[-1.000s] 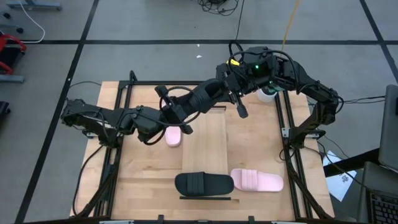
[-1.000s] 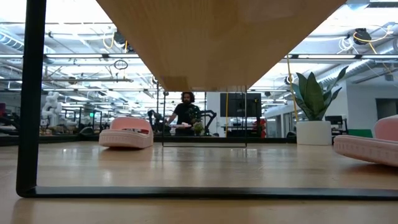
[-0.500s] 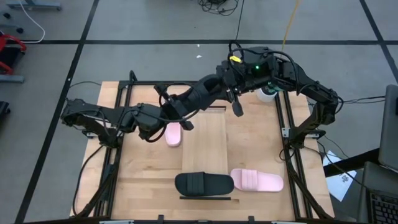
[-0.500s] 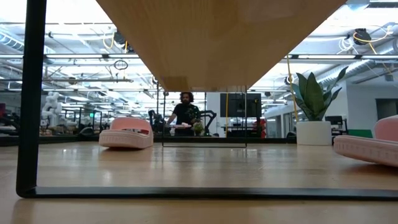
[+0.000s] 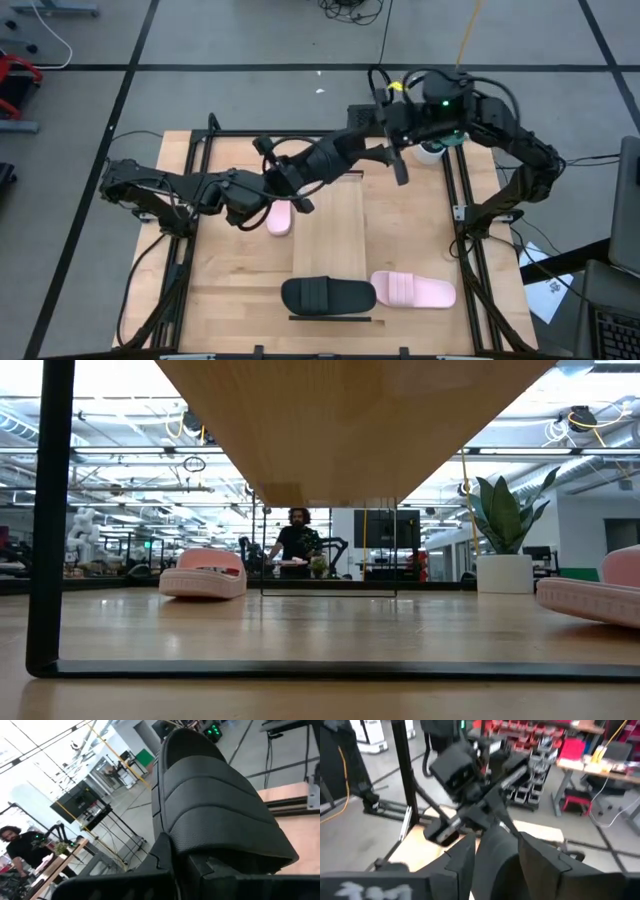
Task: Pick and place slides into the shelf
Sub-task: Put the black slides on the shelf
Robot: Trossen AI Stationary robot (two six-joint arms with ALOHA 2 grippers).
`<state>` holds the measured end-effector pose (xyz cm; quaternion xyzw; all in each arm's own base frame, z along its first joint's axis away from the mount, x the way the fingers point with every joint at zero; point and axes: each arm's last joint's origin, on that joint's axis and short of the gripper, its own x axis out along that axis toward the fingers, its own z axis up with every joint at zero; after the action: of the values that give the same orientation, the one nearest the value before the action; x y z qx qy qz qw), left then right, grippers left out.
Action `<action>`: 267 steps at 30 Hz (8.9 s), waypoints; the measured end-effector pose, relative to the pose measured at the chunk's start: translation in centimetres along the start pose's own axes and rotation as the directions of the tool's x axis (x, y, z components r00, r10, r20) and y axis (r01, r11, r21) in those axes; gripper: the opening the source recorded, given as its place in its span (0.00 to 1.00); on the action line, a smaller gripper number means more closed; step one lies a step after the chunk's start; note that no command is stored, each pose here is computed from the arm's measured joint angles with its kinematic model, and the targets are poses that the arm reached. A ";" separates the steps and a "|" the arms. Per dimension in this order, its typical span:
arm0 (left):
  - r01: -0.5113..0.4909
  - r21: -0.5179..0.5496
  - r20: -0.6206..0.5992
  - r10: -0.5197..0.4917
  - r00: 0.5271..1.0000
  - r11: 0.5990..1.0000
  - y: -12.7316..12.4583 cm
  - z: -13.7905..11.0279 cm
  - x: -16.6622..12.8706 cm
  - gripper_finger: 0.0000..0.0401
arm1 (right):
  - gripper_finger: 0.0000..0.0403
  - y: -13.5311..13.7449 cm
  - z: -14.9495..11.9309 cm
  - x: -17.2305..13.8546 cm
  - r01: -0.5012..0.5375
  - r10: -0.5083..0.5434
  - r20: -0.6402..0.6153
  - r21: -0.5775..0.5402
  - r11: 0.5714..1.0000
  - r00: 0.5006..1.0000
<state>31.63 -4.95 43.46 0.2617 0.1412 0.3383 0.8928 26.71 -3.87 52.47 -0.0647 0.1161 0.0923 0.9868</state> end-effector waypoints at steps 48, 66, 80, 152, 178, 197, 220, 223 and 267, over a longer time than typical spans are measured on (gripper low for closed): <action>-0.260 -0.767 0.100 0.509 0.855 0.587 8.6 3.7 -1.8 0.00 | 0.37 3.6 -5.0 3.6 0.011 -0.015 -0.045 -0.090 0.996 0.999; -0.380 -0.783 -0.093 0.511 0.855 0.493 7.1 1.7 1.1 0.00 | 0.37 6.8 -3.2 4.0 0.482 -0.519 0.101 -0.552 0.680 0.849; -0.391 -0.796 -0.135 0.494 0.859 0.461 5.4 0.5 3.3 0.00 | 0.37 7.8 -1.5 4.8 0.606 -0.635 0.251 -0.666 0.434 0.731; -0.127 -0.844 0.076 0.351 0.933 0.521 3.2 0.5 5.6 0.00 | 0.25 2.6 -3.2 6.1 0.572 -0.824 0.132 -0.779 0.257 0.551; 0.056 -0.830 0.212 0.222 0.952 0.554 1.6 1.8 3.6 0.19 | 0.00 2.4 -3.2 5.5 0.572 -0.877 0.102 -0.792 0.214 0.470; -0.245 -0.528 -0.064 0.250 0.966 0.813 -1.7 4.0 -8.8 0.22 | 0.00 3.9 -4.2 4.2 0.424 -0.651 0.026 -0.779 0.462 0.758; -0.196 -0.365 -0.043 0.193 0.980 0.910 -2.7 4.1 -11.5 0.22 | 0.00 1.8 -6.8 2.7 -0.350 0.389 0.020 -0.398 0.848 0.921; -0.186 -0.308 -0.037 0.183 0.982 0.933 -2.8 4.1 -11.9 0.22 | 0.00 1.3 -7.8 3.8 -0.384 0.450 0.068 -0.418 0.823 0.891; -0.074 -0.444 0.024 0.094 0.995 0.893 7.1 -3.1 -15.9 0.22 | 0.00 -0.4 -16.7 13.1 -0.495 0.574 0.138 -0.372 0.785 0.807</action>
<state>14.93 -10.06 46.11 0.0650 0.0293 0.3938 0.9164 35.69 -4.56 33.21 -0.1752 -0.0086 0.3946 0.9020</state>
